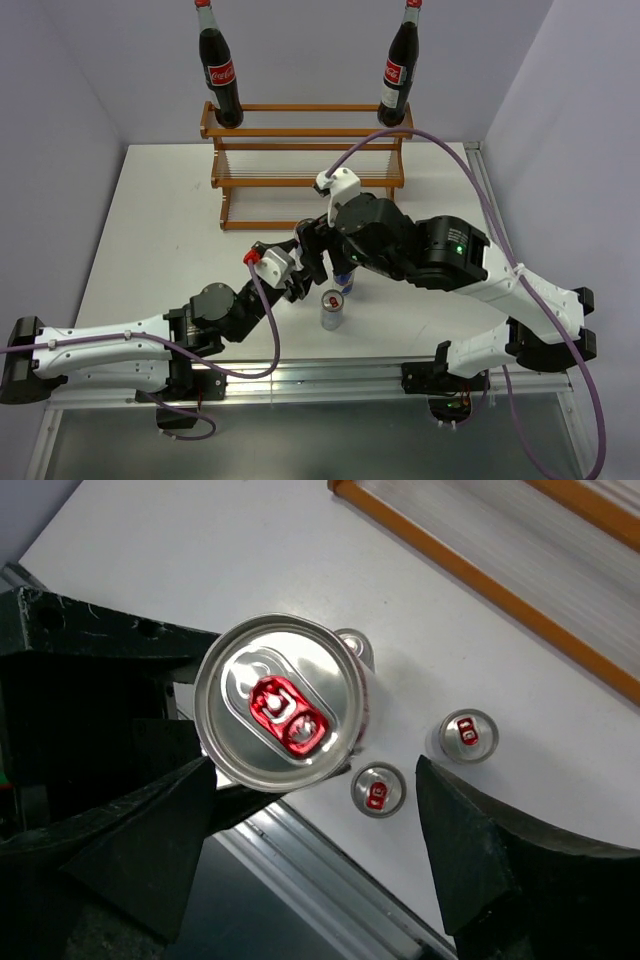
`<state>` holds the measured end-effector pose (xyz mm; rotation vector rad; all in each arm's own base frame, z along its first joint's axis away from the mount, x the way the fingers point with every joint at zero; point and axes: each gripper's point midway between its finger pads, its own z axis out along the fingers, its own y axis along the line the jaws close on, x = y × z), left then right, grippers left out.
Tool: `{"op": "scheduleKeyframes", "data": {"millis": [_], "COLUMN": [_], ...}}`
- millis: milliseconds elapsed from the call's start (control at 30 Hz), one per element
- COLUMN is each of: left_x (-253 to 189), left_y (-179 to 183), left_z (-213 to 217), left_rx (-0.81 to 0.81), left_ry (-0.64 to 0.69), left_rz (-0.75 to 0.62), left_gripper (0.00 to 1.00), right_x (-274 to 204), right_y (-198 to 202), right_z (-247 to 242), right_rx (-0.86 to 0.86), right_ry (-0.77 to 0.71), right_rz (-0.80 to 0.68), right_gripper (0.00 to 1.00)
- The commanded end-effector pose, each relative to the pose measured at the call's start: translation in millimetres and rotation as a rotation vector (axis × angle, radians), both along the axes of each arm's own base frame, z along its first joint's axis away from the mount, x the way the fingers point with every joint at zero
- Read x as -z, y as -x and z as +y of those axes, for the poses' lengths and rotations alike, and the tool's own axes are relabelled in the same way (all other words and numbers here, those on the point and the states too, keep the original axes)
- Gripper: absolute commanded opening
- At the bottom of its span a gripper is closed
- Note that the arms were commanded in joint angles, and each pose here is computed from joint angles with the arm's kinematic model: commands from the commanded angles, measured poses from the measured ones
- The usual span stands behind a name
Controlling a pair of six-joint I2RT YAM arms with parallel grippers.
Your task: Place and organize the beverage onto the shelf
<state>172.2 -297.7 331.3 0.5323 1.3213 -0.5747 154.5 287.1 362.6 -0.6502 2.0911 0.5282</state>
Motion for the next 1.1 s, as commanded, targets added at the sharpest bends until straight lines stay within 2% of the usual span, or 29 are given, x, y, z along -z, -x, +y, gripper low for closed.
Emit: {"op": "scheduleKeyframes", "data": {"millis": [0, 100, 200, 333, 467, 567, 600, 667, 700, 733, 800, 900, 1067], "left_x": [-44, -44, -47, -64, -78, -98, -92, -115, -108, -127, -126, -151, -160], "left_y": [-5, -16, -25, -39, -64, -92, -109, -120, -138, -144, -169, -197, -234], "left_z": [17, 21, 26, 43, 55, 64, 65, 67, 67, 70, 69, 73, 70], "left_rx": [-0.054, -0.099, -0.121, -0.151, -0.209, -0.278, -0.319, -0.334, -0.372, -0.385, -0.414, -0.438, -0.47], "left_ry": [0.194, 0.197, 0.213, 0.265, 0.288, 0.296, 0.26, 0.279, 0.239, 0.263, 0.233, 0.257, 0.26], "left_rz": [-0.015, 0.002, 0.014, 0.005, 0.03, 0.027, 0.037, 0.019, 0.032, 0.013, 0.02, -0.006, -0.025], "left_gripper": [0.0, 0.0, 0.0, 0.0, 0.0, 0.0, 0.0, 0.0, 0.0, 0.0, 0.0, 0.0, 0.0], "right_x": [-33, -48, -62, -82, -74, -66, -65, -56, -56, -50, -48, -43, -39], "right_y": [-6, -5, 4, 10, 9, 11, 10, 10, 10, 10, 9, 10, 10], "right_z": [-10, -22, -34, -74, -100, -107, -107, -108, -108, -108, -108, -107, -110], "right_rx": [0.037, 0.052, 0.017, 0.059, 0.118, 0.125, 0.128, 0.13, 0.13, 0.132, 0.135, 0.126, 0.128], "right_ry": [-0.128, -0.201, -0.282, -0.379, -0.418, -0.439, -0.448, -0.439, -0.447, -0.438, -0.441, -0.447, -0.453], "right_rz": [-0.055, -0.085, -0.099, -0.151, -0.185, -0.192, -0.196, -0.195, -0.199, -0.199, -0.203, -0.206, -0.22], "right_gripper": [0.89, 1.0, 1.0, 1.0, 1.0, 1.0, 1.0, 1.0, 1.0, 1.0, 1.0, 1.0, 1.0]}}
